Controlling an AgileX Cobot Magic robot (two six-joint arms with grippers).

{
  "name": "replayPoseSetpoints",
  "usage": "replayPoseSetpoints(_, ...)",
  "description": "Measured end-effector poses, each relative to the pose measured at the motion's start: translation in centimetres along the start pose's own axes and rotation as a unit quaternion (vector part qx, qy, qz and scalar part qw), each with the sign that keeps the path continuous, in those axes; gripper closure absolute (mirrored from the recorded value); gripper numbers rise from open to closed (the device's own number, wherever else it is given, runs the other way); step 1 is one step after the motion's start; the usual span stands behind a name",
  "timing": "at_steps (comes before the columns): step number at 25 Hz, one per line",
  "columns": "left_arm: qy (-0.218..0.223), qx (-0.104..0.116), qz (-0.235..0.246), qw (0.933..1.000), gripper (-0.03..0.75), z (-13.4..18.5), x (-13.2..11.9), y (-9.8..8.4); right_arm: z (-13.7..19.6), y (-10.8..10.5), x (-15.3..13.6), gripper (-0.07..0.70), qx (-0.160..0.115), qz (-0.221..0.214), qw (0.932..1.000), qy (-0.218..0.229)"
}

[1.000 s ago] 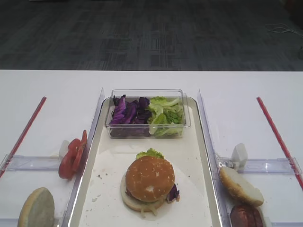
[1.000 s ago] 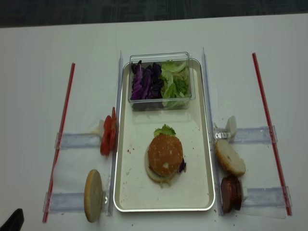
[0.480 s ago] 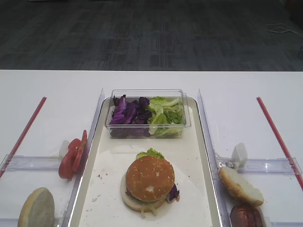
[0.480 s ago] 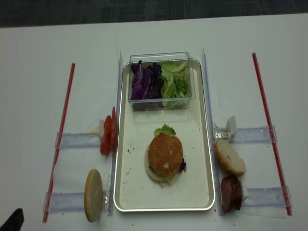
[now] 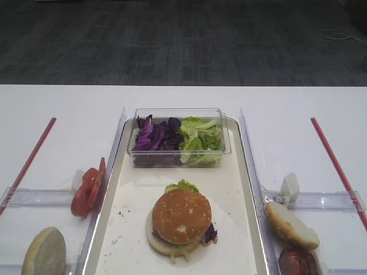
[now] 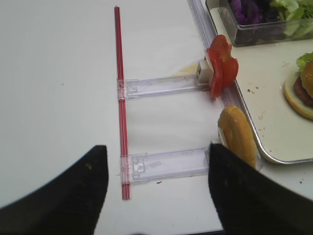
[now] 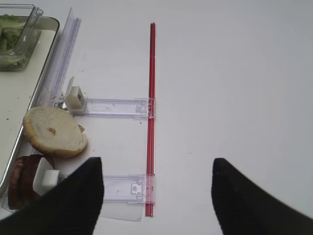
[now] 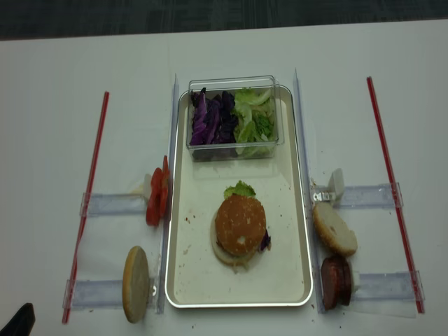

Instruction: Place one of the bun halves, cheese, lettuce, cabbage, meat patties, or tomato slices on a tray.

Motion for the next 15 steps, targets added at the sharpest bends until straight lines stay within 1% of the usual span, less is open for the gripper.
replayPoseSetpoints(15, 0.000, 0.000, 0.000, 1.0000, 0.293, 0.00, 0.00, 0.00, 0.00, 0.00, 0.00, 0.141, 0.000, 0.000, 1.0000, 0.000)
Point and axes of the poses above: a point on each arm's last joint axis where the gripper is mounted, x pointing back along that axis away from the gripper, y along the wrist's bending axis when the last joint is at zero, z = x × y, the point moved 4 cm from there along -x, pointing out along that axis toward the gripper, and after that the axes turned 1 degree about x, right-handed, at the moved point
